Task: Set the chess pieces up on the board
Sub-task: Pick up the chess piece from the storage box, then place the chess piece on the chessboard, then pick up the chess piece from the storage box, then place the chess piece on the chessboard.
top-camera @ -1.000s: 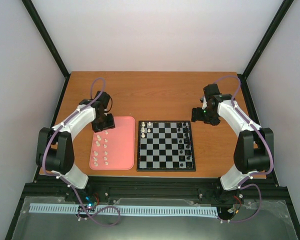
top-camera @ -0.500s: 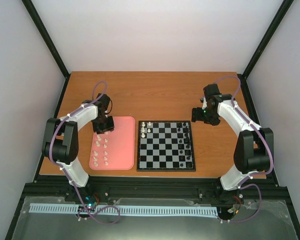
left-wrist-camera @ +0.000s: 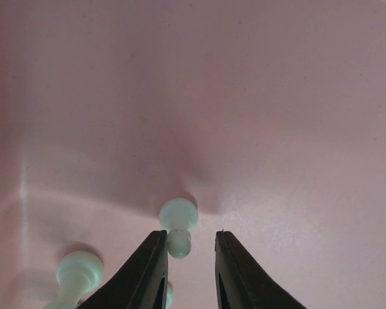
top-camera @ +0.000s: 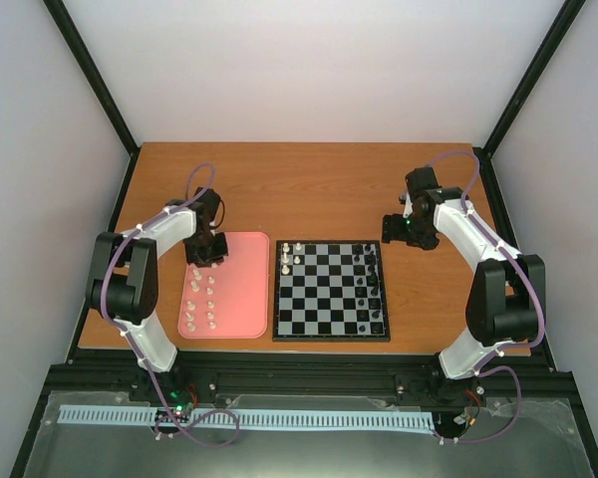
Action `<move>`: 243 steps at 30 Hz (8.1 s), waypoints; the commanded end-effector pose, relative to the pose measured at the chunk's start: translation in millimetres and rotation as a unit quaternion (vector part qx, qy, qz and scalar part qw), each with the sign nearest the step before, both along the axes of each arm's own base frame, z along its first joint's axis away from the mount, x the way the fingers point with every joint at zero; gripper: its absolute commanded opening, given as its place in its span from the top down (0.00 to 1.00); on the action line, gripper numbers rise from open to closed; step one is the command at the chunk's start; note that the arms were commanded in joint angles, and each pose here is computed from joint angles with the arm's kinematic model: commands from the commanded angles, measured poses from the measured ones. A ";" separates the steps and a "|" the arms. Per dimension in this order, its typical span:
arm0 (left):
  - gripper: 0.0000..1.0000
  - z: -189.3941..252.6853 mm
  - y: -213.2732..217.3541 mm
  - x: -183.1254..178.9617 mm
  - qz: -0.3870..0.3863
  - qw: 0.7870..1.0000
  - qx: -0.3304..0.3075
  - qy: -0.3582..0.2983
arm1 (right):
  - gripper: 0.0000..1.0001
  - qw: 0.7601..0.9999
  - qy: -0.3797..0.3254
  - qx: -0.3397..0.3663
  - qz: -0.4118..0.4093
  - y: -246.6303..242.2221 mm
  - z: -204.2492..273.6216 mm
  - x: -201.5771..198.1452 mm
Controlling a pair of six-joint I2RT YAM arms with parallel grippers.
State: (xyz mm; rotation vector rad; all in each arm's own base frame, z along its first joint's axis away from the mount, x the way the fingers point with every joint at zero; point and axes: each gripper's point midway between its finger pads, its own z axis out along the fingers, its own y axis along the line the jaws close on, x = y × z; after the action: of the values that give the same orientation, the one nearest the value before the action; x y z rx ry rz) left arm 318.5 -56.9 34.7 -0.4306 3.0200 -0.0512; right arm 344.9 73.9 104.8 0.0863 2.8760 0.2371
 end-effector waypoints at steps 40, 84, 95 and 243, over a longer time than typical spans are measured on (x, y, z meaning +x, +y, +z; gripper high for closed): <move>0.98 98.1 -231.7 -32.4 -0.296 0.953 -0.042 -0.052 | 0.00 1.000 -0.002 -0.003 -0.006 -2.5 0.5 3.2; 0.97 18.6 -235.0 -22.9 -0.297 0.955 0.014 -0.013 | 0.00 1.000 0.003 -0.006 -0.004 -3.7 -5.0 0.4; 0.96 14.0 -232.4 -22.3 -0.299 0.954 0.025 -0.006 | 0.00 1.000 0.005 -0.008 -0.003 -4.1 -6.7 0.0; 0.98 72.6 -175.6 -62.8 -0.177 0.982 -0.060 0.022 | 0.00 1.000 0.007 -0.002 0.001 -0.9 -8.9 -7.1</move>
State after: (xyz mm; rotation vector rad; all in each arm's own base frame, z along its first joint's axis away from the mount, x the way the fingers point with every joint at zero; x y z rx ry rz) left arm 259.6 -233.1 109.9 0.1264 3.0969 -0.2653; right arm 340.2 73.6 97.3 0.0864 2.8978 0.2338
